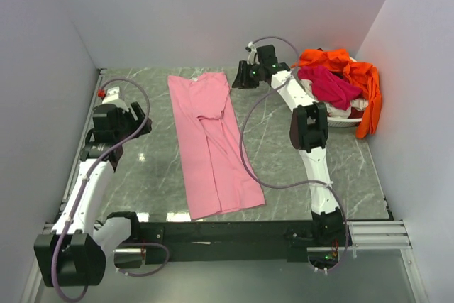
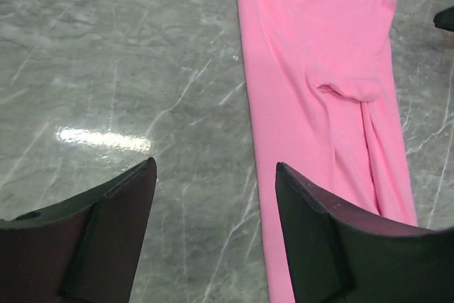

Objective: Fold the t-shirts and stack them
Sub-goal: Fold the tshirt

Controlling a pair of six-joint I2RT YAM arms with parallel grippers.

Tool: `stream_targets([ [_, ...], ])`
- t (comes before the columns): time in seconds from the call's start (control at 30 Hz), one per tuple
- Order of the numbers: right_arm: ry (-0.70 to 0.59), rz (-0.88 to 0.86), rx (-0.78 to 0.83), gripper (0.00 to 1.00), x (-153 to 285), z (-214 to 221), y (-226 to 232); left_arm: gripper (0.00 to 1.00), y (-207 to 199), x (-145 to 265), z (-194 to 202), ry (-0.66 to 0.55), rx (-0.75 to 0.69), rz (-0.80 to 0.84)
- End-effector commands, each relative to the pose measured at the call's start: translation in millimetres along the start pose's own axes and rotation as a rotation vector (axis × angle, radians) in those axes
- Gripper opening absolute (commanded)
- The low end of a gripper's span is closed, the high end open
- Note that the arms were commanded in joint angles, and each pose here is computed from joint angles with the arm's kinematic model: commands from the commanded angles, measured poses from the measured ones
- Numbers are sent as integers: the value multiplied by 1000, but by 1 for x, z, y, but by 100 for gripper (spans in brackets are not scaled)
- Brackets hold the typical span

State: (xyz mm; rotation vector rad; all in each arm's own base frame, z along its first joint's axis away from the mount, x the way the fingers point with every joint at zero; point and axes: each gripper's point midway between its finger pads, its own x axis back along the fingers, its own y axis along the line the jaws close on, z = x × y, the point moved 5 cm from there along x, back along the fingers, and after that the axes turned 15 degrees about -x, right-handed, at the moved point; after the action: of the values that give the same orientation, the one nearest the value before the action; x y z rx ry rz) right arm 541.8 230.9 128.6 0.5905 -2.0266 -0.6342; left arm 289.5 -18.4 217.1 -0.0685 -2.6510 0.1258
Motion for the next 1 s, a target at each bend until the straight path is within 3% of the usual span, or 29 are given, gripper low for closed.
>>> stream_targets([
  [0.0,-171,-69,2,44,-3,-38,32,74,3,20,-24,-138,-61,-35],
  [0.23,-226,-60,-36,45,-31,-47,18,73,0,18,-21,-108,-58,-18],
  [0.33,-204,-89,-69,50,-42,-42,11,72,0,17,-21,-107,-54,-9],
  [0.5,-192,-127,-142,50,-48,-42,4,72,-2,13,-20,-93,-56,7],
  [0.67,-161,-143,-267,47,-58,-35,-8,72,-4,10,-18,-82,-57,28],
  [0.97,-132,-174,-331,39,-67,-30,-11,72,-5,8,-17,-76,-54,30],
])
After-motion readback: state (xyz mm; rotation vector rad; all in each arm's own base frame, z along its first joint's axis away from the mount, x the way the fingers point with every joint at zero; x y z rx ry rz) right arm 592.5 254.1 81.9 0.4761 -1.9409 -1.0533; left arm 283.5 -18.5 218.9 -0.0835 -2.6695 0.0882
